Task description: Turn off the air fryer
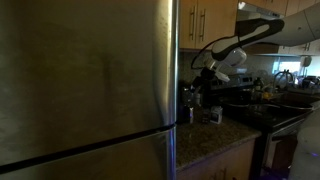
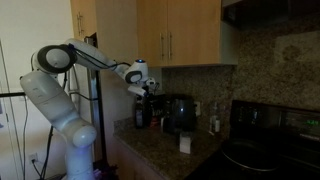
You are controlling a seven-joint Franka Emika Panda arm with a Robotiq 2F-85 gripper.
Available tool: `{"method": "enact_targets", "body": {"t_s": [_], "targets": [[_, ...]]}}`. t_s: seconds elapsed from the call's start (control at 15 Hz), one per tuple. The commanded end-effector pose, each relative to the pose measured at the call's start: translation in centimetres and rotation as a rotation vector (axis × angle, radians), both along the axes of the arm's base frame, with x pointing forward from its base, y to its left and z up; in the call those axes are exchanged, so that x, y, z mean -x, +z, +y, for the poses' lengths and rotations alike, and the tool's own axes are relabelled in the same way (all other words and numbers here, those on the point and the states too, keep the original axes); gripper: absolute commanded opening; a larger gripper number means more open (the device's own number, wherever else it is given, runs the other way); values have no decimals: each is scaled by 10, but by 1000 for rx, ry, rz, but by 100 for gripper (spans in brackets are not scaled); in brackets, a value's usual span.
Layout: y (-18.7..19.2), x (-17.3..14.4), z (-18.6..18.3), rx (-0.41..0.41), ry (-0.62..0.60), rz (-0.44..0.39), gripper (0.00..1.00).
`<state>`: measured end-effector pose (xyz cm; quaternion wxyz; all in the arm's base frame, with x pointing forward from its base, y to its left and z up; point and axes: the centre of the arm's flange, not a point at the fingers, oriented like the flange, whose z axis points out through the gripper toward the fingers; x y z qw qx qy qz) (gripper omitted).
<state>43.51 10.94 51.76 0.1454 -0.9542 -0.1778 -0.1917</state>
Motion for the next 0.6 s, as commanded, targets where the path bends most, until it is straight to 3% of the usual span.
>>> {"method": "enact_targets", "body": {"t_s": [0.0, 0.07, 0.13, 0.53], "targets": [[21, 6, -22, 1, -126, -163, 100], [26, 7, -27, 15, -177, -195, 100], [25, -5, -17, -10, -105, -140, 100], [32, 1, -26, -6, -156, -182, 100]]}}
